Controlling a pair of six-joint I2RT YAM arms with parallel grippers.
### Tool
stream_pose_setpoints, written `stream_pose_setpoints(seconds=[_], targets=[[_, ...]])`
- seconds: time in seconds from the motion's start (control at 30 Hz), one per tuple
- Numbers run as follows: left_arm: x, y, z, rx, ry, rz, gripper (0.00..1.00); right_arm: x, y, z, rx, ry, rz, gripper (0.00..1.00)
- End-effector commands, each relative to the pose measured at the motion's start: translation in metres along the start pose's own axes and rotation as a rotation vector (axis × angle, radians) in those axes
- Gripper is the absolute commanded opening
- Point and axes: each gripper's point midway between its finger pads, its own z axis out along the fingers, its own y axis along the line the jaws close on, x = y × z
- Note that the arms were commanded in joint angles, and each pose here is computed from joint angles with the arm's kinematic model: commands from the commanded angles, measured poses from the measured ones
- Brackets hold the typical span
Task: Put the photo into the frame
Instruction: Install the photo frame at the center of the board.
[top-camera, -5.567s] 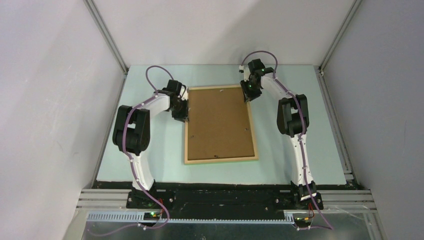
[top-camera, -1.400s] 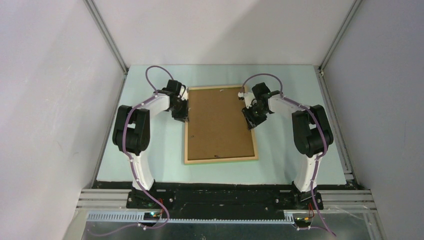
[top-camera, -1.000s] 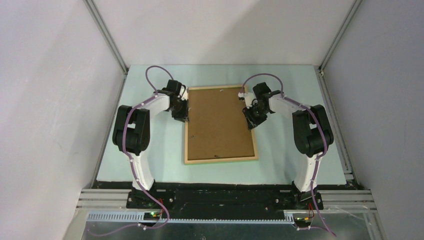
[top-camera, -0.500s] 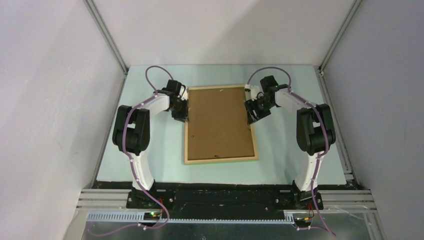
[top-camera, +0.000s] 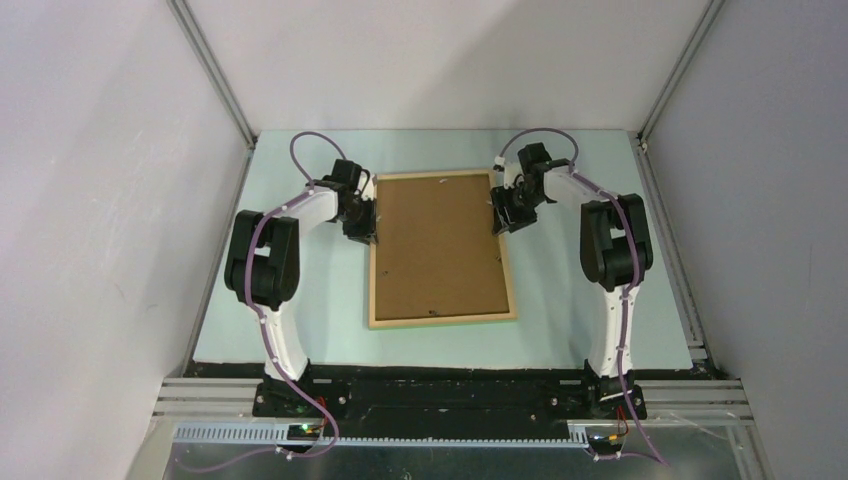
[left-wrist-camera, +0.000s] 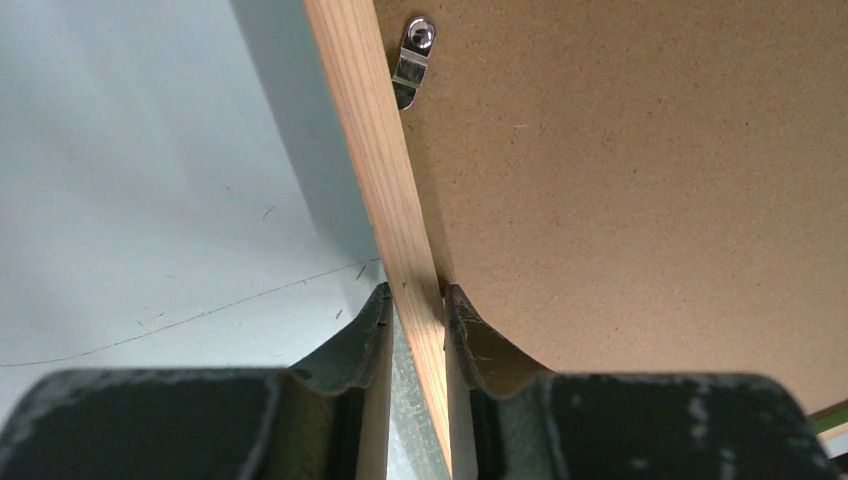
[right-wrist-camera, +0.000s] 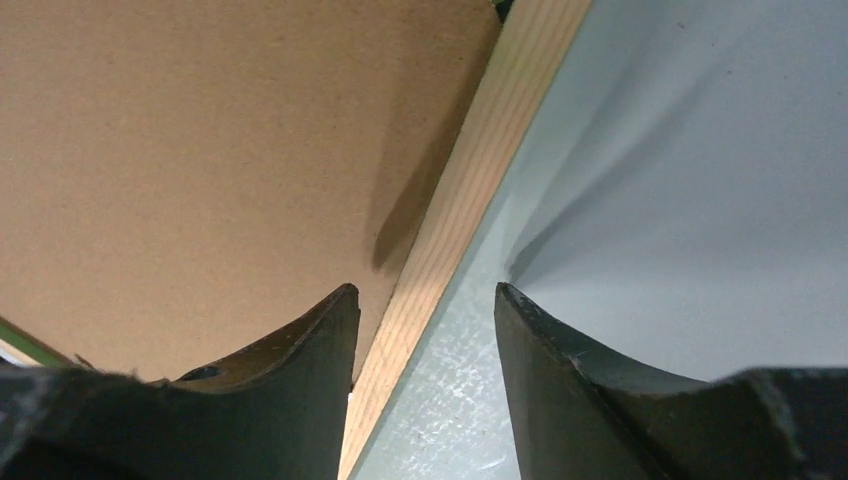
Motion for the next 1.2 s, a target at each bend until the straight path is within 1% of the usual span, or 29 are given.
stream_pose_setpoints(seconds=[0.0, 0.1, 0.17, 0.2, 0.23, 0.27, 0.3, 0.33, 0.4, 0.5, 0.63, 0.67, 0.7, 0.73, 0.77, 0.8, 0.93, 1.0, 1.17], targets=[[0.007, -0.007, 0.01, 0.049, 0.028, 0.034, 0.0, -0.017, -0.001, 0.001, 0.053, -0.033, 0.007, 0.54], [0.008, -0.011, 0.01, 0.07, 0.031, 0.036, 0.0, -0.015, -0.001, 0.006, 0.083, -0.031, 0.001, 0.5], [0.008, -0.013, 0.009, 0.081, 0.033, 0.034, 0.0, -0.013, -0.002, 0.007, 0.103, -0.027, 0.003, 0.44], [0.008, -0.013, 0.009, 0.086, 0.033, 0.036, 0.0, -0.012, -0.003, 0.008, 0.113, -0.026, 0.005, 0.37], [0.008, -0.015, 0.008, 0.095, 0.033, 0.037, 0.0, -0.011, -0.004, 0.008, 0.118, -0.026, 0.01, 0.33], [0.008, -0.017, 0.008, 0.1, 0.032, 0.039, 0.0, -0.009, -0.006, 0.008, 0.125, -0.023, 0.015, 0.27], [0.008, -0.019, 0.007, 0.113, 0.031, 0.041, 0.0, -0.009, -0.006, 0.006, 0.129, -0.028, 0.019, 0.24], [0.008, -0.02, 0.007, 0.12, 0.032, 0.042, 0.01, -0.005, -0.009, 0.006, 0.134, -0.023, 0.028, 0.19], [0.008, -0.025, 0.005, 0.147, 0.032, 0.046, 0.04, -0.002, -0.012, 0.002, 0.139, -0.027, 0.042, 0.13], [0.008, -0.033, 0.003, 0.193, 0.036, 0.052, 0.11, 0.002, -0.013, -0.006, 0.152, -0.044, 0.046, 0.06], [0.01, -0.043, 0.002, 0.232, 0.042, 0.073, 0.25, 0.013, -0.016, -0.012, 0.172, -0.043, 0.046, 0.02], [0.012, -0.045, 0.002, 0.239, 0.045, 0.08, 0.31, 0.018, -0.019, -0.013, 0.18, -0.037, 0.051, 0.01], [0.013, -0.049, 0.001, 0.254, 0.048, 0.09, 0.34, 0.018, -0.02, -0.016, 0.186, -0.043, 0.052, 0.01], [0.014, -0.052, 0.0, 0.265, 0.048, 0.096, 0.41, 0.024, -0.022, -0.016, 0.19, -0.037, 0.061, 0.01], [0.015, -0.054, -0.001, 0.274, 0.049, 0.111, 0.44, 0.024, -0.023, -0.019, 0.193, -0.042, 0.062, 0.0], [0.017, -0.057, -0.003, 0.284, 0.049, 0.119, 0.51, 0.03, -0.025, -0.019, 0.196, -0.035, 0.07, 0.0], [0.021, -0.065, -0.009, 0.311, 0.044, 0.171, 0.64, 0.036, -0.032, -0.026, 0.204, -0.046, 0.094, 0.0], [0.025, -0.067, -0.013, 0.304, 0.043, 0.212, 0.69, 0.039, -0.034, -0.027, 0.194, -0.043, 0.113, 0.0], [0.045, -0.062, -0.024, 0.242, 0.043, 0.306, 0.72, 0.044, -0.037, -0.027, 0.181, -0.043, 0.137, 0.0]])
